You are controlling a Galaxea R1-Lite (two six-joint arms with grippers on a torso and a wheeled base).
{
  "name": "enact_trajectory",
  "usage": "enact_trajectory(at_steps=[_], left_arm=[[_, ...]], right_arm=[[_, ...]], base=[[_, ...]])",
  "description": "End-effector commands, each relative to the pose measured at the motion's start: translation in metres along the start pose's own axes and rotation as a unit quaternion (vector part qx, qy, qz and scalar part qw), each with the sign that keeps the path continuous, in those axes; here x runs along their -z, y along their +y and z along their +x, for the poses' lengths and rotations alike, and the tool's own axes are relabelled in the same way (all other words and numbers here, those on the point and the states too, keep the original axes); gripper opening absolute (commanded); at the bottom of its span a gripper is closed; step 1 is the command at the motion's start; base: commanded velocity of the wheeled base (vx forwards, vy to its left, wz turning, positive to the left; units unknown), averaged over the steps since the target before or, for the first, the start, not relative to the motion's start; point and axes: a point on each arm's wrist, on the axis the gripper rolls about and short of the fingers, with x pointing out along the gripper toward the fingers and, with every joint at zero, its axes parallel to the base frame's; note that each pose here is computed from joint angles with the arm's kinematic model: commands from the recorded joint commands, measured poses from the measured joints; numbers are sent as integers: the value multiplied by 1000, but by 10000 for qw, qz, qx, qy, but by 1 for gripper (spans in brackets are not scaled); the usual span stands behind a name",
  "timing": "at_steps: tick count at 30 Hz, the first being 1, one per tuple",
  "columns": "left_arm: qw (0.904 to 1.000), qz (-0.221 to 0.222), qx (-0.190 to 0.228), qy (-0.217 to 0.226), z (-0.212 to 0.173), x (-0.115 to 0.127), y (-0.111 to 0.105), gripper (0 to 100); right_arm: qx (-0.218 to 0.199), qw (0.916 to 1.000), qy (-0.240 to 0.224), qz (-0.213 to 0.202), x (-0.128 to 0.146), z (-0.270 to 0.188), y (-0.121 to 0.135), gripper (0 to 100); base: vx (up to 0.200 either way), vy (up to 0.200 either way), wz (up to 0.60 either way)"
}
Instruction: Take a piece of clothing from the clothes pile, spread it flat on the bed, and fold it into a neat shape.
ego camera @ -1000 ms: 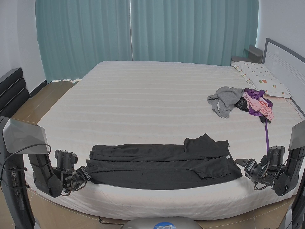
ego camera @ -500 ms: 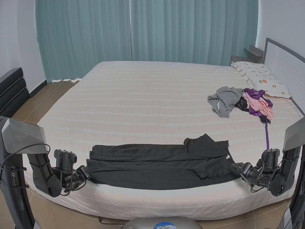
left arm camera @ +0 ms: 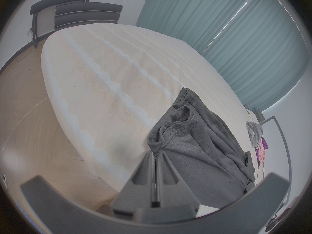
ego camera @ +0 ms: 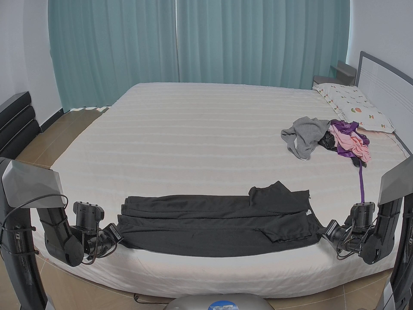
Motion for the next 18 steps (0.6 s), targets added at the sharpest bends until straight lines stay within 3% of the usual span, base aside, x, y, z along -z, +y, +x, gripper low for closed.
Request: enact_trajectory(at_steps=[1,18], left_arm=[[10000,-5,10,-12,1,-1,-1,0],[9995,112,126,-255,-9,-15,-4,0]], right_arm=[[14,10000,11,-11,1,-3,0,0],[-57,9998,-107,-165,-4,-35,8,0]], base=[[0,0,0],[0,0,0]])
